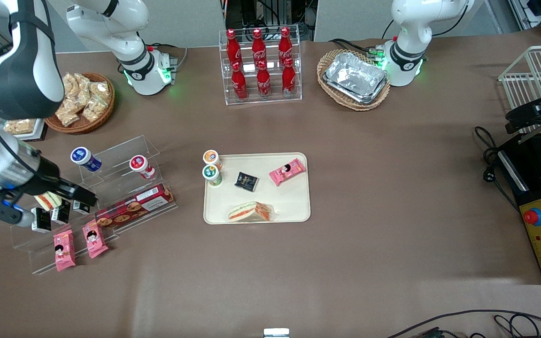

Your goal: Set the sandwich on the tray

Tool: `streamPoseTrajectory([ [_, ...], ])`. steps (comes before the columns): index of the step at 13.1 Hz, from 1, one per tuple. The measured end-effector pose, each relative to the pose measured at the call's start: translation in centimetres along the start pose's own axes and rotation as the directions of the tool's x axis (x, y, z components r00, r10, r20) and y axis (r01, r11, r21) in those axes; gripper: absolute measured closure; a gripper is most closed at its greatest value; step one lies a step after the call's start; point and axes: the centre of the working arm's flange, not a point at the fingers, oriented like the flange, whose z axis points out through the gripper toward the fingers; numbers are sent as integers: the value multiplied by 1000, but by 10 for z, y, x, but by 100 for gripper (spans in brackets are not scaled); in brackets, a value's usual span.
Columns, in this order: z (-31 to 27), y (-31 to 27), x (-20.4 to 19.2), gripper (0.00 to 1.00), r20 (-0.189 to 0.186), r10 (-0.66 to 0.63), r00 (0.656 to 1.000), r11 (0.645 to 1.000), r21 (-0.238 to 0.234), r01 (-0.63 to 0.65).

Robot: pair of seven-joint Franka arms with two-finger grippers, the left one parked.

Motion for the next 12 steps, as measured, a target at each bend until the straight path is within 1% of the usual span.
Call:
streamPoseTrajectory([
  [1, -13, 6, -6, 0, -21, -23, 1000, 1000, -22, 22],
  [2, -29, 12, -11, 0, -40, -61, 997, 998, -24, 60],
  [3, -44, 22, -16, 0, -48, -122, 991, 992, -26, 120],
  [4, -55, 34, -20, 0, -47, -184, 982, 983, -29, 183],
  [5, -61, 48, -21, 0, -39, -227, 973, 974, -30, 226],
  [6, -62, 61, -21, 0, -24, -247, 969, 969, -21, 247],
  [8, -63, 76, -20, 0, -11, -267, 964, 964, -6, 267],
  [12, -62, 75, -20, 0, -8, -271, 963, 963, -2, 271],
])
